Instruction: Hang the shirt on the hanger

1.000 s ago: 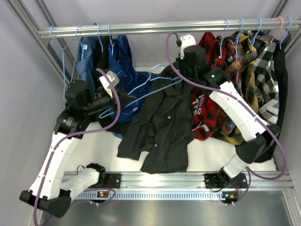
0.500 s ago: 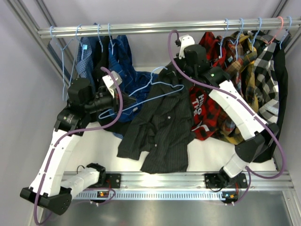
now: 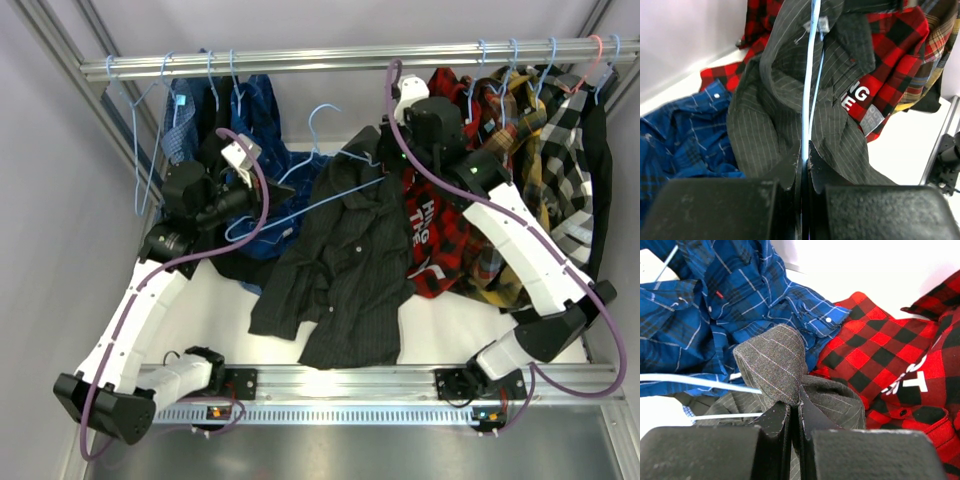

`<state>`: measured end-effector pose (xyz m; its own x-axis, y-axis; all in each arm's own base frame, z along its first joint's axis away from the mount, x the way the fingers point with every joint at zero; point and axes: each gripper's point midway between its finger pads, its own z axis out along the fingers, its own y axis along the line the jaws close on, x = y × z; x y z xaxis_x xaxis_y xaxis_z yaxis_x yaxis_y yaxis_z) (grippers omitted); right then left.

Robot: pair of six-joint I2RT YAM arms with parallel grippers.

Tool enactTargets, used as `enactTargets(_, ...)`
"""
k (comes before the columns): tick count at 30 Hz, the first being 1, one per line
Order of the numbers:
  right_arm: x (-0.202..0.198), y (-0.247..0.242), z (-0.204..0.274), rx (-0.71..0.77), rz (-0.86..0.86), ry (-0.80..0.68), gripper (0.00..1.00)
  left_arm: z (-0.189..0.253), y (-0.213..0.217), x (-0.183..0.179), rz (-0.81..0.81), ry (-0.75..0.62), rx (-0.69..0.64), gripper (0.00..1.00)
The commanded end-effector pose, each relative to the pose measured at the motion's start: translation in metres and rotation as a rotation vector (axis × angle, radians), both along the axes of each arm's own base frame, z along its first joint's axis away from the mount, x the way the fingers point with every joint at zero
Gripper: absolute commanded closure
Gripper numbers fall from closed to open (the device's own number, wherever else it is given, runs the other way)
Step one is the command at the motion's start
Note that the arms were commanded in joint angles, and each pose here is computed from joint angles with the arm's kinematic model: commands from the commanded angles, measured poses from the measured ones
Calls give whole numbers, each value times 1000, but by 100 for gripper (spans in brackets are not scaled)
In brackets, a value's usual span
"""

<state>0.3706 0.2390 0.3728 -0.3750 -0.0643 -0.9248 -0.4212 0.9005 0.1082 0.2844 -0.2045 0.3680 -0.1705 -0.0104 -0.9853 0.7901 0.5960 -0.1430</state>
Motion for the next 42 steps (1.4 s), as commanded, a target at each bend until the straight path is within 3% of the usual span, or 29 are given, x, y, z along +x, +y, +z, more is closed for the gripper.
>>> enactTargets(1,-6,3,55,111,30,-108,100,16,-1,7,27,-39,-66,100)
enactTargets(8,-27,51,105,274,291,-143,100,12,-23,6,-13,-33,-50,100)
enactTargets(12,-36,79,103,346,389,-90,100,8,-39,7,-64,-80,-73,100)
enactTargets(17,-37,80,94,345,384,-60,100,37,-40,-9,-119,-321,-162,100)
enactTargets(24,-57,92,104,403,492,-20,100,43,-51,9,-144,-375,-154,100)
enactTargets(29,-47,76,78,346,379,-13,100,50,-34,22,0,-473,-258,100)
enactTargets(35,-39,59,48,273,282,-1,100,48,-32,17,-4,-551,-283,100)
enactTargets(42,-29,19,62,171,126,-128,100,45,-21,11,48,-563,-273,100)
